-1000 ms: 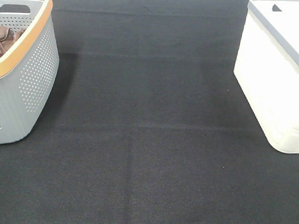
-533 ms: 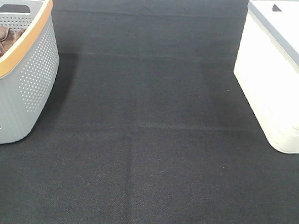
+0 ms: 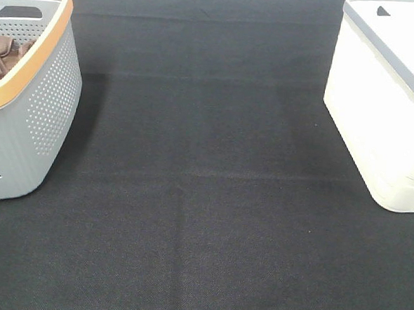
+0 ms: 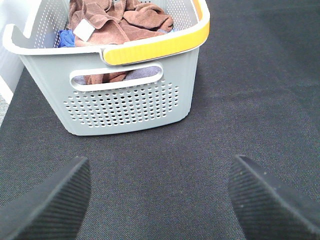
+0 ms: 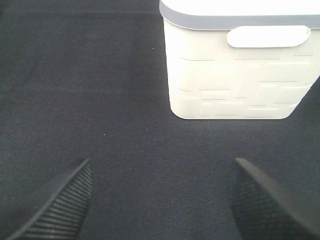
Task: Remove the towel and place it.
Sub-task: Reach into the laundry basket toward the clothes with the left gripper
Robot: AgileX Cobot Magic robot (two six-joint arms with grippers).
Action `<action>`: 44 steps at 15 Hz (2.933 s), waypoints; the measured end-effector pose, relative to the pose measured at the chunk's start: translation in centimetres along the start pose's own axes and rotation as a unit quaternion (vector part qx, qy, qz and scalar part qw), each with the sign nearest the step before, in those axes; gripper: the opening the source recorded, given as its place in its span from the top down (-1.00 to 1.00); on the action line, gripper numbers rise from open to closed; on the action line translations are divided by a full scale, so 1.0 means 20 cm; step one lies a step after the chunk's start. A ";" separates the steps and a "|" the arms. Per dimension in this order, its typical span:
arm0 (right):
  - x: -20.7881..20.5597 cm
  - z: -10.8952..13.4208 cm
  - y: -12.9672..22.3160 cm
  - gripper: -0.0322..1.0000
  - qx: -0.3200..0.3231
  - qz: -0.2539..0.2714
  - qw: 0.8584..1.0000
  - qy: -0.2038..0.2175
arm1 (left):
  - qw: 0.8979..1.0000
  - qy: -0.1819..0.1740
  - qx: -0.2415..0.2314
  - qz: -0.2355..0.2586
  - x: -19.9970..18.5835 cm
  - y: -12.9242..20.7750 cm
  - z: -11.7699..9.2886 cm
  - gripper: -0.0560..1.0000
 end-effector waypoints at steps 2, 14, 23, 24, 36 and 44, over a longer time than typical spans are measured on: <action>0.00 0.00 0.00 -0.45 0.000 0.000 1.000 0.000 | 1.000 0.000 0.000 0.000 0.00 0.00 0.00 -0.49; 0.00 0.02 0.00 -0.45 0.006 0.001 1.000 -0.010 | 0.997 -0.061 -0.014 -0.053 0.04 -0.21 0.15 -0.49; 0.00 0.02 0.00 -0.45 0.006 0.001 1.000 -0.010 | 0.996 -0.056 -0.055 0.037 0.61 -0.57 0.28 -0.49; 0.00 0.02 0.00 -0.45 0.006 0.001 1.000 -0.010 | 0.996 -0.054 -0.055 0.050 0.68 -0.61 0.29 -0.49; 0.00 0.02 0.00 -0.45 0.006 0.001 1.000 -0.010 | 0.959 -0.087 -0.082 0.259 1.39 -0.62 0.45 -0.49; 0.00 0.02 0.00 -0.45 0.006 0.001 1.000 -0.010 | 0.917 -0.157 -0.077 0.358 1.56 -0.58 0.60 -0.49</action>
Point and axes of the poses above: a point on each arm's last joint axis where the gripper is mounted, x pointing out along that axis toward the gripper, z along the wrist's bending axis when the last joint is at zero, y = z × x, the point moved 10 cm from there along x, pointing out along that axis toward the gripper, and after that the axes turned 11 degrees about x, right-handed, at the moved point
